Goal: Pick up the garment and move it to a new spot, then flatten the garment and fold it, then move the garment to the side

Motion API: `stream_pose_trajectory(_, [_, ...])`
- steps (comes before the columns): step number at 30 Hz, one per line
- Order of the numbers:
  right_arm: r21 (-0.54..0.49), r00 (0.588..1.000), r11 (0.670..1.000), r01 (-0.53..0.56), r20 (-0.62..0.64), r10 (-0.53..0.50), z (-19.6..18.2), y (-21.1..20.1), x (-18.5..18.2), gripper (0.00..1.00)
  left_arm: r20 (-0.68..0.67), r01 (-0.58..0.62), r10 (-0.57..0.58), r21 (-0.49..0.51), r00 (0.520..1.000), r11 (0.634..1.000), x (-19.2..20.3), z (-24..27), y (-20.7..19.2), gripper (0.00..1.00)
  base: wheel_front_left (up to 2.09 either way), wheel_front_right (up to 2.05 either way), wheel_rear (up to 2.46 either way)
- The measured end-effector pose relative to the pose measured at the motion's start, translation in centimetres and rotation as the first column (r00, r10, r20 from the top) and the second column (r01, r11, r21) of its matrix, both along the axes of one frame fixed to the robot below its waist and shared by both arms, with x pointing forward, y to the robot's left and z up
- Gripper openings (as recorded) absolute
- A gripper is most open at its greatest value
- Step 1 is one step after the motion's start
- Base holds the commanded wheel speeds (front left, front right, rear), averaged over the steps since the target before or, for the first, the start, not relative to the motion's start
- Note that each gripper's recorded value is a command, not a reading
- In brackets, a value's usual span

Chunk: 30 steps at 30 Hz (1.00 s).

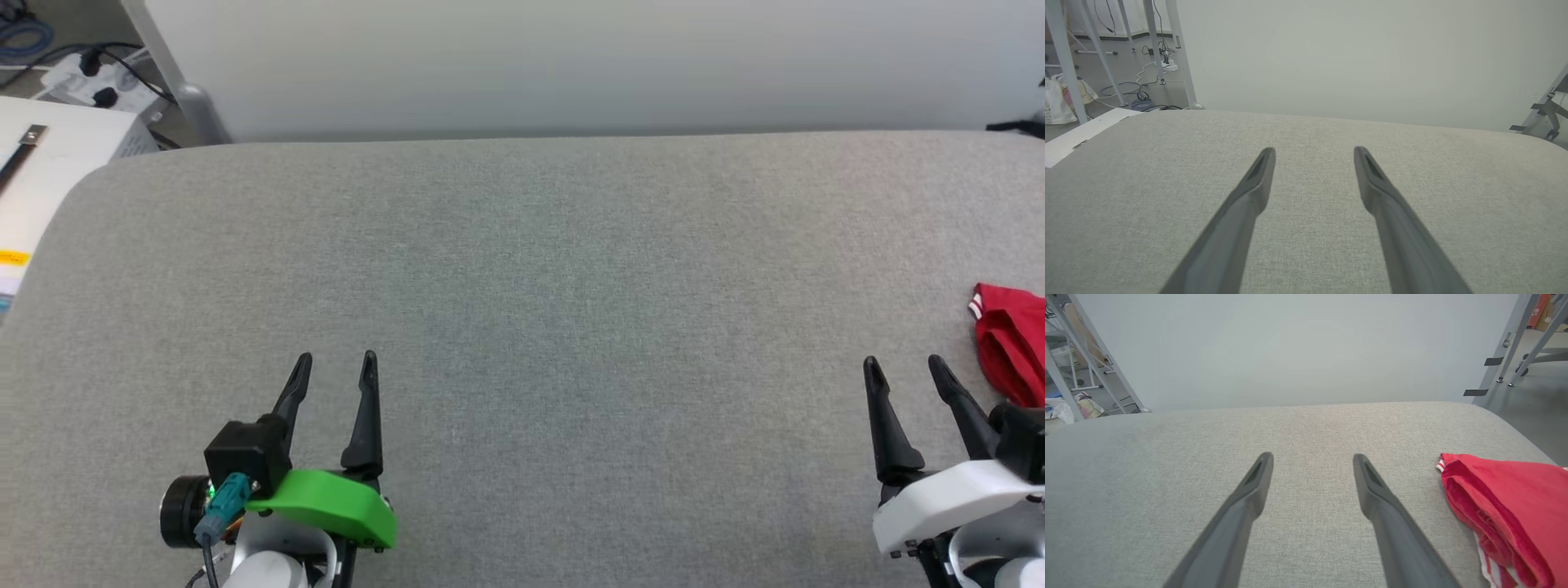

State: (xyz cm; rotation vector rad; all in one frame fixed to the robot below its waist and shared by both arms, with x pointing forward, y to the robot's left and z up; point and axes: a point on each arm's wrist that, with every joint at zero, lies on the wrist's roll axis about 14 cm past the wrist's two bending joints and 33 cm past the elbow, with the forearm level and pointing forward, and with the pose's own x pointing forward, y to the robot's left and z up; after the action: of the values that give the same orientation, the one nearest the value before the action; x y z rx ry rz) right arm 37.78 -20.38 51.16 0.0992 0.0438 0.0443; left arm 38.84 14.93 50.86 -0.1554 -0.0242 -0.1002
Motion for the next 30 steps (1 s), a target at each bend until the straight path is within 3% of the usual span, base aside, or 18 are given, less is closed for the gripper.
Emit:
stream_pose_trajectory(8, [-0.013,0.998,0.998,-0.054,0.038,0.055,2.7,2.2,-2.9,1.00,0.028,-0.074,0.073,0.021,0.997,0.997,-3.3,1.0,3.0,1.00,0.00,0.00,0.00])
stream_pose_trajectory(16, [-0.056,0.996,0.997,-0.056,0.063,0.060,4.3,2.5,-5.0,1.00,0.032,-0.050,0.050,0.005,0.998,0.999,-4.5,1.2,2.2,1.00,0.00,0.00,0.00])
stream_pose_trajectory(30, [-0.048,0.994,0.997,-0.067,0.080,0.070,4.8,3.2,-5.4,1.00,0.025,-0.036,0.036,-0.006,0.999,0.999,-4.5,1.0,1.9,1.00,0.00,0.00,0.00])
